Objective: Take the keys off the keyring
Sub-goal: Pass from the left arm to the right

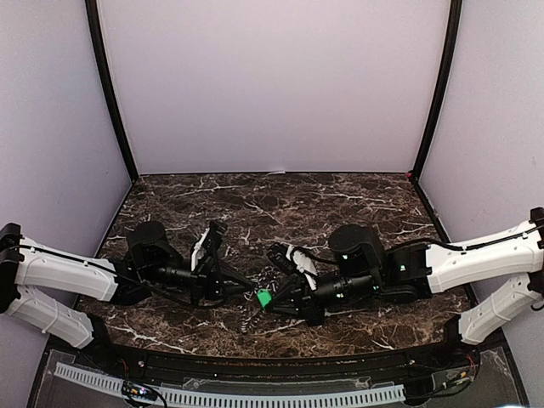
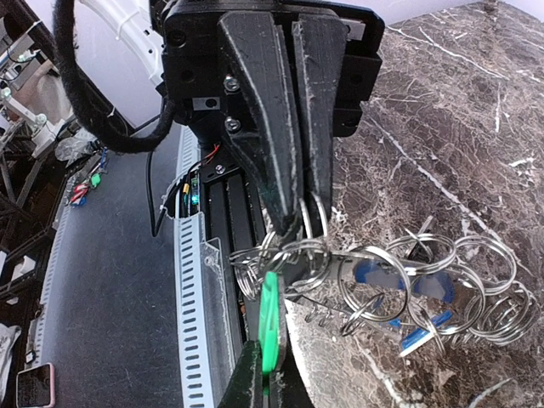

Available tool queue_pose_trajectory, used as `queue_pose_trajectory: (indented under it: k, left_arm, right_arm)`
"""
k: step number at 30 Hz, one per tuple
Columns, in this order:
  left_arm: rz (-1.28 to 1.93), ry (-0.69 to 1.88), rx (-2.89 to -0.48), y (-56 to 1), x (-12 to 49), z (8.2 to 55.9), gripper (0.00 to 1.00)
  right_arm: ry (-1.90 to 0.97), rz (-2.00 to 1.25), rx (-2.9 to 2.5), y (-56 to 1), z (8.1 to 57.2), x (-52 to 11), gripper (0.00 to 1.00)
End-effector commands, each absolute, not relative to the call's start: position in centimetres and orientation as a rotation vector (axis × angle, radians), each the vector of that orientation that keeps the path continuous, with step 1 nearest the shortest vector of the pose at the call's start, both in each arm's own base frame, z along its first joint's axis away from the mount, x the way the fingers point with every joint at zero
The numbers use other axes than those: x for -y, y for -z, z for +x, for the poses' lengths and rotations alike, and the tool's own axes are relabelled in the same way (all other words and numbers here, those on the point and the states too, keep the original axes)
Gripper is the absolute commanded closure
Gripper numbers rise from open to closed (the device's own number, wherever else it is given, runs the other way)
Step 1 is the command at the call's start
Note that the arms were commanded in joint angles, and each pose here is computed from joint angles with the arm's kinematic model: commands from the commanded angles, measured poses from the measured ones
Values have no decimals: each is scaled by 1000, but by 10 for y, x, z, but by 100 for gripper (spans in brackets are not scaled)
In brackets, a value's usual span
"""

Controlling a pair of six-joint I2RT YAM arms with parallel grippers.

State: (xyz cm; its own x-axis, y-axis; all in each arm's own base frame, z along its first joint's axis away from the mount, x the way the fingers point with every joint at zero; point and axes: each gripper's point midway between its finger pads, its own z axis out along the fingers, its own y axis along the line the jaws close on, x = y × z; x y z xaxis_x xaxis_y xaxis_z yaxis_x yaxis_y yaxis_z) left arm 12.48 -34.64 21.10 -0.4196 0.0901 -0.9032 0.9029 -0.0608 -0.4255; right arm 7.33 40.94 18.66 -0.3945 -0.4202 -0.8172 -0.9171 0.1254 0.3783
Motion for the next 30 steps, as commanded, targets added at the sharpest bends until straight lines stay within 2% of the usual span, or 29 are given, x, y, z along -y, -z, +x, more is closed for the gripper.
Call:
queue_pose_trajectory:
  k: [1,19,30]
  left_arm:
    - [1003,1523,-1412,-246,339,137,100]
    - [958,1583,-1350,-261,326,136,100]
    - [955,1597,-1309,-270,324,135,100]
  right_arm:
    - [-1361,-1374,-1823,-189,43,-419,100]
    - [-1364,-1289,-1797,-201,47,-405,100]
    - [-1512,-1374,-1766,-200,26,-422,100]
